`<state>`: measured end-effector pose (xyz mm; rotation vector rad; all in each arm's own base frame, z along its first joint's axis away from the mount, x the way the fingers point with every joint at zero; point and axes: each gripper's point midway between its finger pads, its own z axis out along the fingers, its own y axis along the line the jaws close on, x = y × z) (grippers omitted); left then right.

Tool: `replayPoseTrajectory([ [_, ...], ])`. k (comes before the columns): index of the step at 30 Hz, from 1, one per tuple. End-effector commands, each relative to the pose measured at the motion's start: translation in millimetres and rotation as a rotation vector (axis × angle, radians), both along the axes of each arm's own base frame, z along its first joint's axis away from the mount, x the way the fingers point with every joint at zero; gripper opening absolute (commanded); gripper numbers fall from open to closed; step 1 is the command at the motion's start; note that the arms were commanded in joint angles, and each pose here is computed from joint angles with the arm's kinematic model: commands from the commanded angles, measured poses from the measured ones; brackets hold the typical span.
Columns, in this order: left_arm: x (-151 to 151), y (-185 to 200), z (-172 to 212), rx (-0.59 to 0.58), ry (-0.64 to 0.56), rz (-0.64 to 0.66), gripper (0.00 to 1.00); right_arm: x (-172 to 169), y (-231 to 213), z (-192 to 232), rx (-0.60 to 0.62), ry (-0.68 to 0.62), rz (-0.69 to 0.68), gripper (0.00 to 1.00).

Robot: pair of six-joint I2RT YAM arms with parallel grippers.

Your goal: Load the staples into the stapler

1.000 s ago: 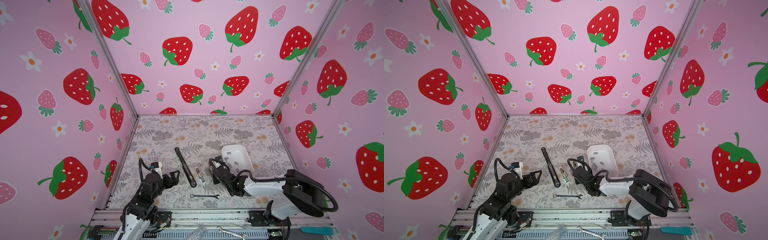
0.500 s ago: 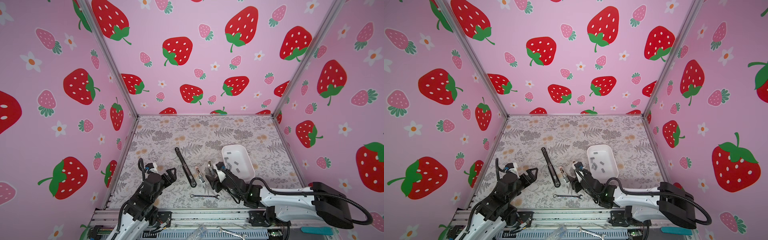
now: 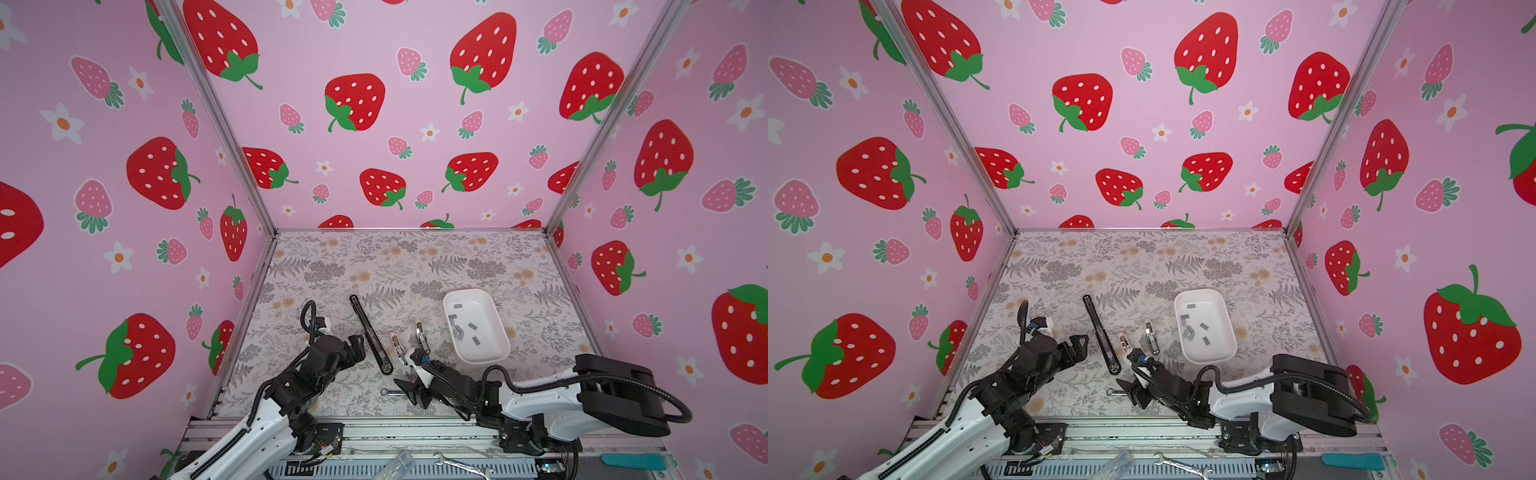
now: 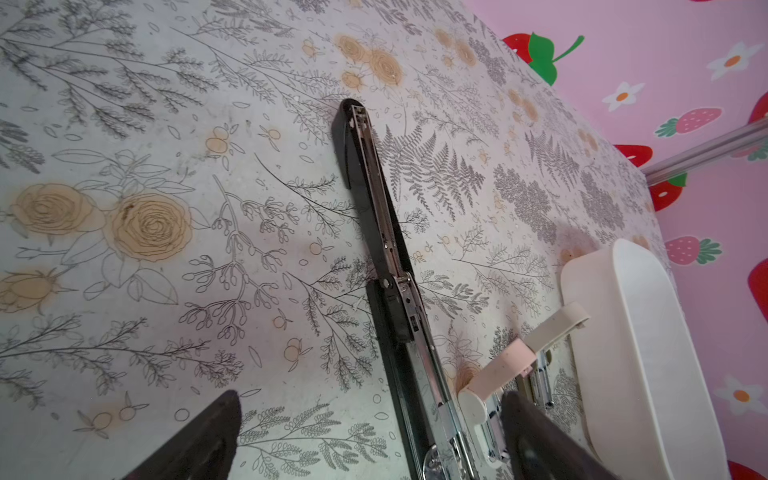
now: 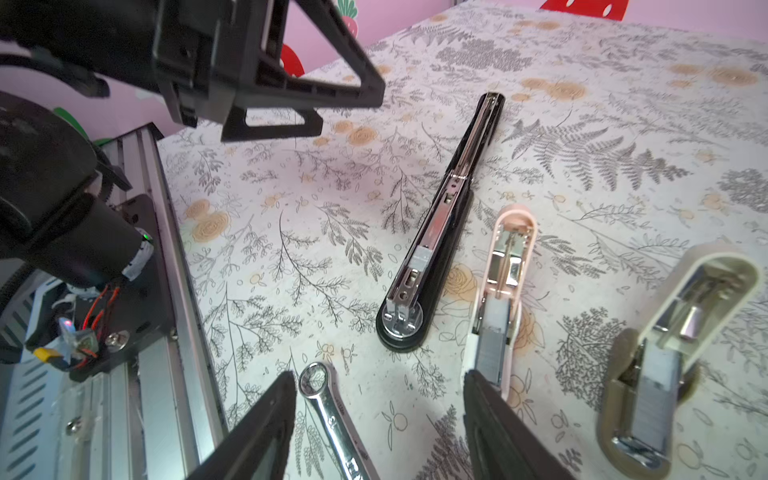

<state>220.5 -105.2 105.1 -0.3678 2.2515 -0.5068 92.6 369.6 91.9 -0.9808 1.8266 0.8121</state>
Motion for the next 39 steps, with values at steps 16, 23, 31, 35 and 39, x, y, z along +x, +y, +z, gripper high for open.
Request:
replayPoseTrajectory([
  [16, 22.8, 16.2, -9.2, -0.095, 0.097, -0.034, 0.99, 30.9, 57.2, -44.7, -0.13, 0.074, -0.152, 0.46],
  [23, 23.4, 21.2, -6.2, -0.064, 0.073, -0.027, 0.99, 39.1, 58.1, -54.7, -0.155, 0.097, -0.179, 0.44],
  [31, 23.7, 20.4, -8.2, -0.068, 0.064, -0.031, 0.99, 42.6, 62.0, -57.1, -0.173, 0.095, -0.198, 0.35],
  [35, 21.8, 26.0, -13.2, -0.07, 0.07, 0.009, 0.99, 56.8, 57.0, -58.1, -0.174, 0.105, -0.244, 0.34],
  [39, 19.4, 29.0, -17.7, -0.084, 0.077, 0.039, 0.99, 60.1, 54.9, -60.2, -0.173, 0.119, -0.262, 0.29],
])
